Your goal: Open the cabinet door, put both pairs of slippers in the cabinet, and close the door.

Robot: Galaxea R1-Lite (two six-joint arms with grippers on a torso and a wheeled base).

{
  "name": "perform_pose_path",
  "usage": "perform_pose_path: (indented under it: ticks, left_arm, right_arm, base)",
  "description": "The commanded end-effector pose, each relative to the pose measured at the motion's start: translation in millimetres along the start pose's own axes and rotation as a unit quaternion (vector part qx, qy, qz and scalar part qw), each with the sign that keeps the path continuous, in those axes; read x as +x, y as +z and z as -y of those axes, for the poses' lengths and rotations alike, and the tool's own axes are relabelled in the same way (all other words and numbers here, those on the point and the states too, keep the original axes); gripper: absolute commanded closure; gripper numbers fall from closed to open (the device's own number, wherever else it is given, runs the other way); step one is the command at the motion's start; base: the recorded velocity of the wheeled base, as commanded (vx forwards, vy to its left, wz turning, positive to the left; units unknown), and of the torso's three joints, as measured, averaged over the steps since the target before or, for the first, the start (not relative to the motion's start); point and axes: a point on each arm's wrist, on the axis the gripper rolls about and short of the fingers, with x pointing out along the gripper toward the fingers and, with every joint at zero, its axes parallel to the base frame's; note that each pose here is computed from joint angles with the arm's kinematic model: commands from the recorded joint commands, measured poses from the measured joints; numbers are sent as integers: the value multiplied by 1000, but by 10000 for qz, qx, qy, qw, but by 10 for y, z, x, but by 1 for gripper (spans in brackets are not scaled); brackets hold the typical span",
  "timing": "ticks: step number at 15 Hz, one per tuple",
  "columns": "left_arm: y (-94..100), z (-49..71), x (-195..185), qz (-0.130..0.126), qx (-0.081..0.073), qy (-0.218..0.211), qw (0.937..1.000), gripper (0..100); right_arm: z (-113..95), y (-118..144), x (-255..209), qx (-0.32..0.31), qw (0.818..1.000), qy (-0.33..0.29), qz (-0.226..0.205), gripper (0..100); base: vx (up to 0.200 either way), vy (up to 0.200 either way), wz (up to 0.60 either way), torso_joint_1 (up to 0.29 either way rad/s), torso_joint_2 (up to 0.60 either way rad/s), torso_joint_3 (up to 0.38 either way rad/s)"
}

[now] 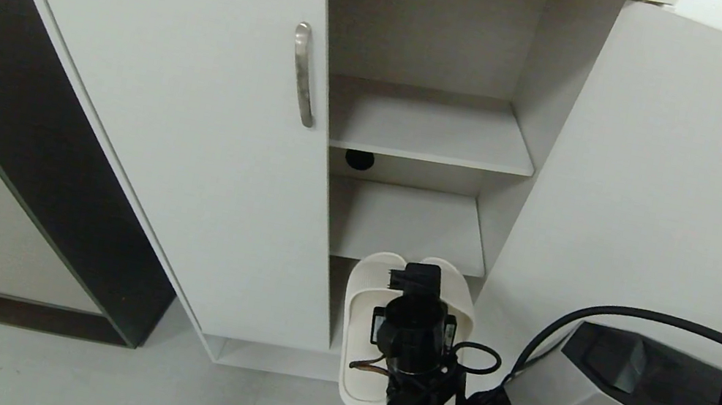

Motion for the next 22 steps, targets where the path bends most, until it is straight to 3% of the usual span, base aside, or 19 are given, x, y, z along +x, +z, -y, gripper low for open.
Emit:
perform_pose_path:
  ticks: [1,3,13,22]
  left_arm:
    - [1,0,1,-5,-1,6,10000,100]
    - [1,0,1,-5,-1,6,10000,100]
    - [1,0,1,-5,-1,6,10000,100]
    - [1,0,1,-5,-1,6,10000,100]
  right_arm:
    - [-13,-22,21,-7,10000,-3,-5,100]
    - [-48,-8,70,-7,10000,-11,57,100]
    - [-80,44,22,69,9999,-15,152,100]
    - [-43,66,221,107,9995,-180,256,100]
  base:
    - [0,0,0,2,-2,-134]
    - [0,0,0,0,0,0]
    - [200,0,0,3,3,-5]
    - [0,0,0,0,0,0]
